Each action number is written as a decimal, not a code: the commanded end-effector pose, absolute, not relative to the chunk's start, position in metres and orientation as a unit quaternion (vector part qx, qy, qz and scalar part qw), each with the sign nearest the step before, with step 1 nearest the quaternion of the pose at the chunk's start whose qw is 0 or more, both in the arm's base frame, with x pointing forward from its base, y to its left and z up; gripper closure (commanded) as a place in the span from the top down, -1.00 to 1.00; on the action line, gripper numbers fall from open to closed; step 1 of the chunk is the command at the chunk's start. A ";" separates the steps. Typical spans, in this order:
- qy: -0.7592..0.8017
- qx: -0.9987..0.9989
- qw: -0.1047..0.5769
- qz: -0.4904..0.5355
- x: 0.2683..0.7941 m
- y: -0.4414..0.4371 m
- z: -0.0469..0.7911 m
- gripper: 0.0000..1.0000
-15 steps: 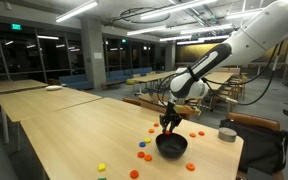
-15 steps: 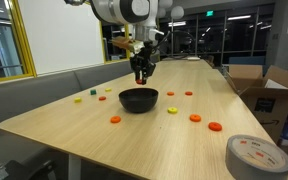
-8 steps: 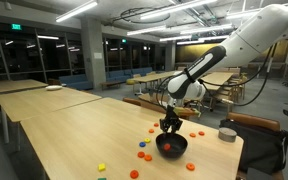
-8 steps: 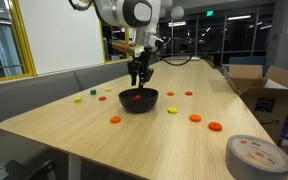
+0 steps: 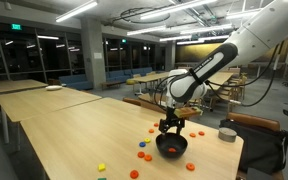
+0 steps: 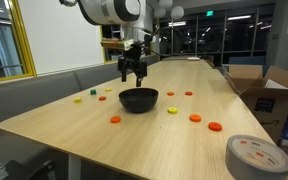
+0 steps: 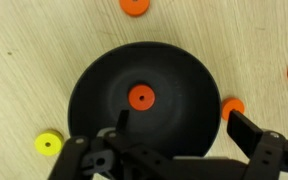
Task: Pick up some of the yellow and orange objects from the table and put them in the bowl
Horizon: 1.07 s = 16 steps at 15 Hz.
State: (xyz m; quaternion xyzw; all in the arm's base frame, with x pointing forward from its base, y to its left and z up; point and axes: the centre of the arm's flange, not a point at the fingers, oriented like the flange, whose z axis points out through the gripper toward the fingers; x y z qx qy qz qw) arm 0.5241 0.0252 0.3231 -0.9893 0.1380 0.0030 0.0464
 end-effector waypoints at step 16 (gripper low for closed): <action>0.137 -0.990 -0.023 -0.026 0.367 0.082 0.275 1.00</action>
